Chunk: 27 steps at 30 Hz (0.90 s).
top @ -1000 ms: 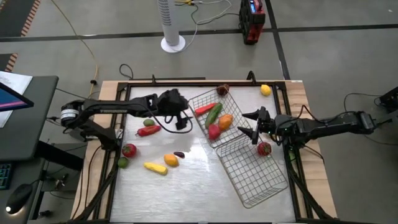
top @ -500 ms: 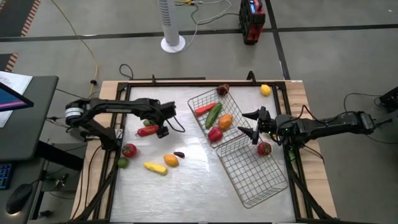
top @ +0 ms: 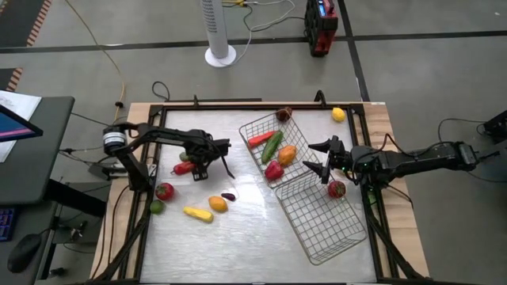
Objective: Sort produce into baskets
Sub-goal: Put the chili pepper into the left wire basket
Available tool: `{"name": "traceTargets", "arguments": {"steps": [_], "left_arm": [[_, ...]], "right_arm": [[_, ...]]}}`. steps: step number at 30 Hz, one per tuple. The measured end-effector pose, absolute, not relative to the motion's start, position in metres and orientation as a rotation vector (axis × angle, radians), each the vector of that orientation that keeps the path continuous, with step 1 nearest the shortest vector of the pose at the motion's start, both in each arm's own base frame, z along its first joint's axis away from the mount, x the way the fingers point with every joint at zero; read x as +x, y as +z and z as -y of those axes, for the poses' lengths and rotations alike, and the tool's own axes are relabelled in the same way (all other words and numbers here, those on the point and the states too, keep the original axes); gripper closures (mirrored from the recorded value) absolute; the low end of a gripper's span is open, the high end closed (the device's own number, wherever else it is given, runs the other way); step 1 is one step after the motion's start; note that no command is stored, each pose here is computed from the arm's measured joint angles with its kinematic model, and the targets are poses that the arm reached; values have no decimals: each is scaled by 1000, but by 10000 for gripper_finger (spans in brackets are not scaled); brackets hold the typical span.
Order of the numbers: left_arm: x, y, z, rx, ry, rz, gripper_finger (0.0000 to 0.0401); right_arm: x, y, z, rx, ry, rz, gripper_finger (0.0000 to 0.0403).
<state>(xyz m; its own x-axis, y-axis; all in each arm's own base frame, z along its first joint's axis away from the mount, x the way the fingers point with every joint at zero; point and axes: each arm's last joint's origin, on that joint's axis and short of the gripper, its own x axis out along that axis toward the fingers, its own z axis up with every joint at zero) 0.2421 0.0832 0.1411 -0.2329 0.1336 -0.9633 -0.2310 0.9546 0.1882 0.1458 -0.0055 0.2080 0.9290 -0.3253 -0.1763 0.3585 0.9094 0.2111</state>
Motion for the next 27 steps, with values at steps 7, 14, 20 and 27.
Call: {"name": "traceTargets", "arguments": {"steps": [7, 14, 20, 27], "left_arm": [[245, 144, -82, -55, 336, -1771, 246], [259, 166, -85, -9, 376, -1668, 324], [269, 182, -91, 52, 432, -1609, 323], [293, 205, -98, 114, 475, -1437, 312]], "right_arm": [[146, 208, 6, 242, -354, -139, 17], [146, 208, 5, 241, -353, -139, 17], [146, 208, 5, 244, -352, -141, 17], [146, 208, 5, 246, -353, -141, 17]]}}
